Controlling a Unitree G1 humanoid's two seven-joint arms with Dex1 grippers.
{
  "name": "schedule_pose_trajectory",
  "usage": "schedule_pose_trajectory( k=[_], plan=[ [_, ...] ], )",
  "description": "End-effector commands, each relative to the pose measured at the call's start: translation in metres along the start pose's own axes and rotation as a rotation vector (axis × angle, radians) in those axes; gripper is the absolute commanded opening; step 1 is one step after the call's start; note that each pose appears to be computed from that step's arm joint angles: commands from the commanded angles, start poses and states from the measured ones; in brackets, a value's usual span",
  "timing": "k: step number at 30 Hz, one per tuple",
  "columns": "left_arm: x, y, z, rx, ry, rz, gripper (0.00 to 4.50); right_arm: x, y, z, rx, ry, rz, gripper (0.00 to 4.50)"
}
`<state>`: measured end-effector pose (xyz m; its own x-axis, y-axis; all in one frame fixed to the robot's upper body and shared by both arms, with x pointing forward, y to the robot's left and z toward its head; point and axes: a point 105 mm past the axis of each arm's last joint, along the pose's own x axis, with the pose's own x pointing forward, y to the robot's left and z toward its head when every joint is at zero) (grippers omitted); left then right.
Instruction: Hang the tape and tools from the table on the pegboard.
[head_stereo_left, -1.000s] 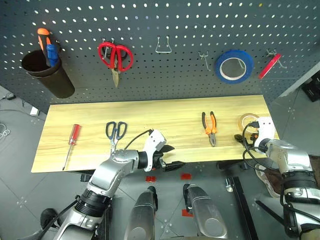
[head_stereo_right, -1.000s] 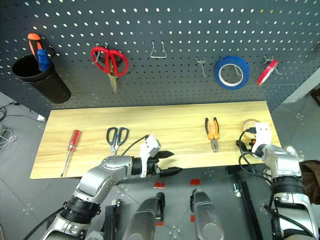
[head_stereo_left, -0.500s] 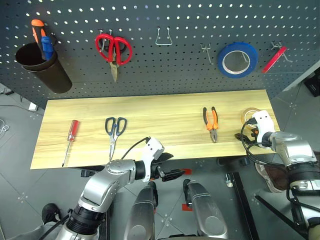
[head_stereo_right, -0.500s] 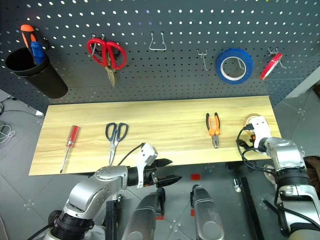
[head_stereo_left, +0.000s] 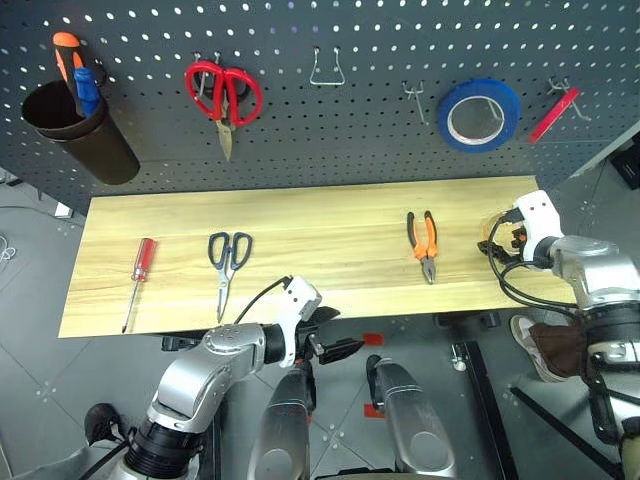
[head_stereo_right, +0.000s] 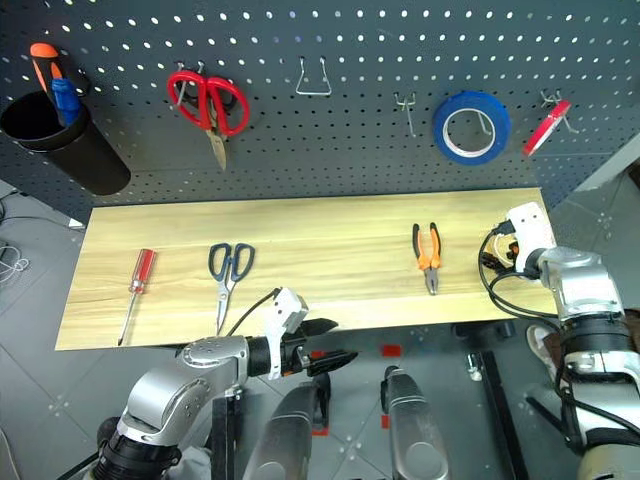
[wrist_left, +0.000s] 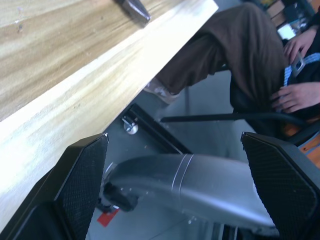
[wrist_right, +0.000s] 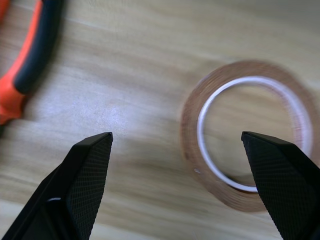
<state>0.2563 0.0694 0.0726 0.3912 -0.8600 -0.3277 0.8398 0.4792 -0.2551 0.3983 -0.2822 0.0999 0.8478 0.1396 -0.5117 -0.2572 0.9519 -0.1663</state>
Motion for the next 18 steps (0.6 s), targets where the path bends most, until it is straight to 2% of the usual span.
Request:
schedule_pose_trajectory(
  k=[1,7,10,13,18],
  plan=[
    [-0.002,-0.008,0.013,0.025,-0.038,-0.018,4.50,0.001,-0.020,0.011,0.042,-0.080,-0.039,4.43],
    [-0.009,-0.009,0.011,0.019,-0.034,-0.003,4.50,0.008,-0.023,0.005,0.164,-0.077,-0.002,4.43],
    [-0.010,-0.008,0.011,0.017,-0.037,0.007,4.50,0.009,-0.022,0.005,0.189,-0.081,0.005,3.87],
    [-0.008,-0.006,0.020,0.019,-0.073,0.025,4.50,0.010,-0.016,0.002,0.156,-0.059,0.032,2.93],
    [0.002,0.000,0.044,0.045,-0.164,0.062,4.50,0.014,-0.009,-0.014,0.139,-0.001,0.033,2.93]
  ],
)
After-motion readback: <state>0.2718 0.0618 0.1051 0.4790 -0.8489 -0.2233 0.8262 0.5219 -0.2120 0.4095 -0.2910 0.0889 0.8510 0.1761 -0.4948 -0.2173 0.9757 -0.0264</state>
